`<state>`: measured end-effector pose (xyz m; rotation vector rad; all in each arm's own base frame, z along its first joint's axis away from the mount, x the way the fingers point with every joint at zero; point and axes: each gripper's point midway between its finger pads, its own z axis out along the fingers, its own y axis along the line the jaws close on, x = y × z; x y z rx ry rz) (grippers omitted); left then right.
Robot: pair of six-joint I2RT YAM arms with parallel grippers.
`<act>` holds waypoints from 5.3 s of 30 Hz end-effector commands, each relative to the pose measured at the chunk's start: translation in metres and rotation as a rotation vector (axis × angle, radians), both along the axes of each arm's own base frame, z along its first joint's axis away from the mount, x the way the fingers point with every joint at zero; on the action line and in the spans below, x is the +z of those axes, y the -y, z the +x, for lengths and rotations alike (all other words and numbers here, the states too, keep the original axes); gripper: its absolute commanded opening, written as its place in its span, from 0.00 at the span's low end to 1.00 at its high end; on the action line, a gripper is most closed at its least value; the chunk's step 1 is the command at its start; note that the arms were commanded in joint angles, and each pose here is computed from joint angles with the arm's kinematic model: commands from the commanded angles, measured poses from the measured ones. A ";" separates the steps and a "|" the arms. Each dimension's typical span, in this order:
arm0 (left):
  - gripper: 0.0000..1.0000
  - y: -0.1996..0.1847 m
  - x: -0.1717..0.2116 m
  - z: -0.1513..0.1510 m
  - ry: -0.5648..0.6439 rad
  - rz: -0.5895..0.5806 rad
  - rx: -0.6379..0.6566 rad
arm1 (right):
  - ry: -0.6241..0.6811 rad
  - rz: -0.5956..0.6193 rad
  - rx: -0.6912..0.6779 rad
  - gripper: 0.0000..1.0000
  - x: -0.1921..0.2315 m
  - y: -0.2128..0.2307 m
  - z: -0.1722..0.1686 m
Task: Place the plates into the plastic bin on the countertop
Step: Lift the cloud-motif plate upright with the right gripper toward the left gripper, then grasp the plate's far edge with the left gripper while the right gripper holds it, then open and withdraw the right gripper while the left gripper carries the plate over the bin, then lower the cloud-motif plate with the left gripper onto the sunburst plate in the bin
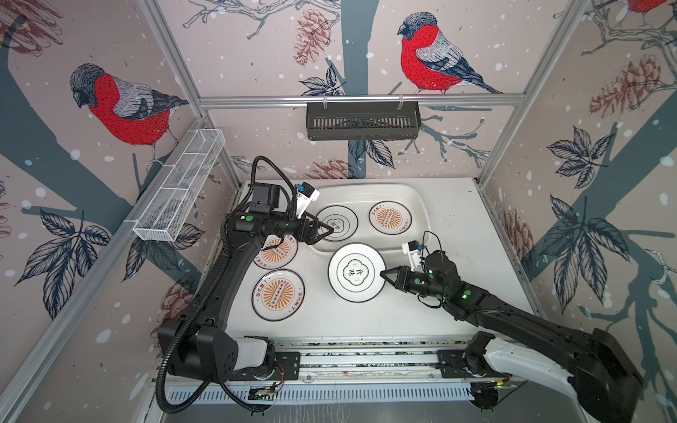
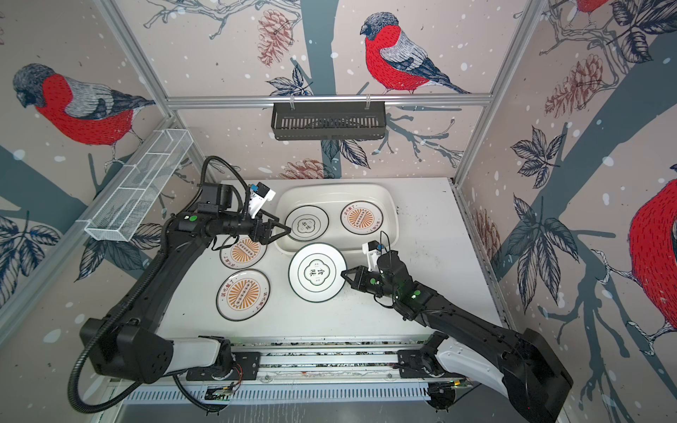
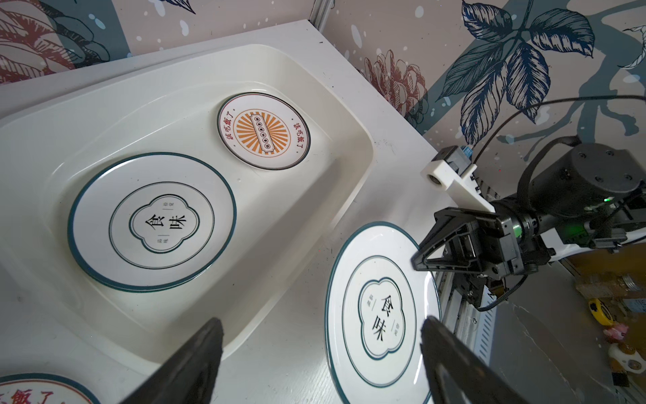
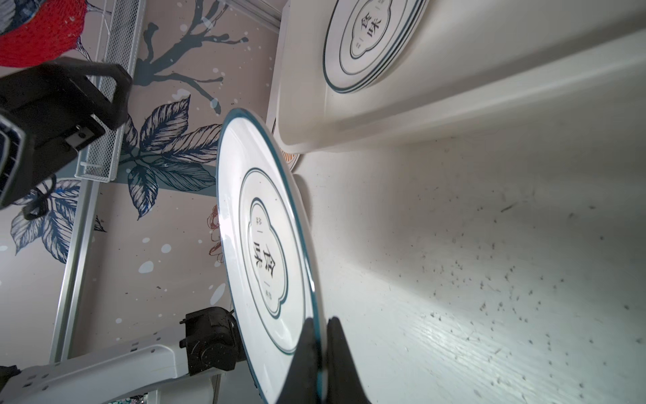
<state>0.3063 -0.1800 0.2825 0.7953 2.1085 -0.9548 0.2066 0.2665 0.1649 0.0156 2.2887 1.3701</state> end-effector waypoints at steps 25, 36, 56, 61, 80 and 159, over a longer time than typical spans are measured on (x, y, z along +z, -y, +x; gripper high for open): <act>0.80 0.027 -0.034 -0.020 -0.210 -0.114 -0.093 | 0.195 -0.011 -0.018 0.01 0.084 0.027 0.055; 0.60 0.041 -0.036 -0.011 -0.311 -0.188 -0.128 | 0.237 -0.001 -0.046 0.01 0.095 0.025 0.065; 0.35 0.045 -0.036 -0.002 -0.357 -0.216 -0.123 | 0.271 -0.047 -0.060 0.01 0.097 0.013 0.071; 0.33 0.045 -0.034 -0.003 -0.346 -0.211 -0.117 | 0.282 -0.066 -0.079 0.01 0.099 0.015 0.073; 0.11 0.043 -0.033 0.001 -0.343 -0.204 -0.087 | 0.305 -0.095 -0.072 0.08 0.098 0.007 0.068; 0.00 0.172 -0.179 0.219 -0.531 -0.183 0.297 | 0.052 -0.135 -0.416 0.45 0.046 0.123 0.063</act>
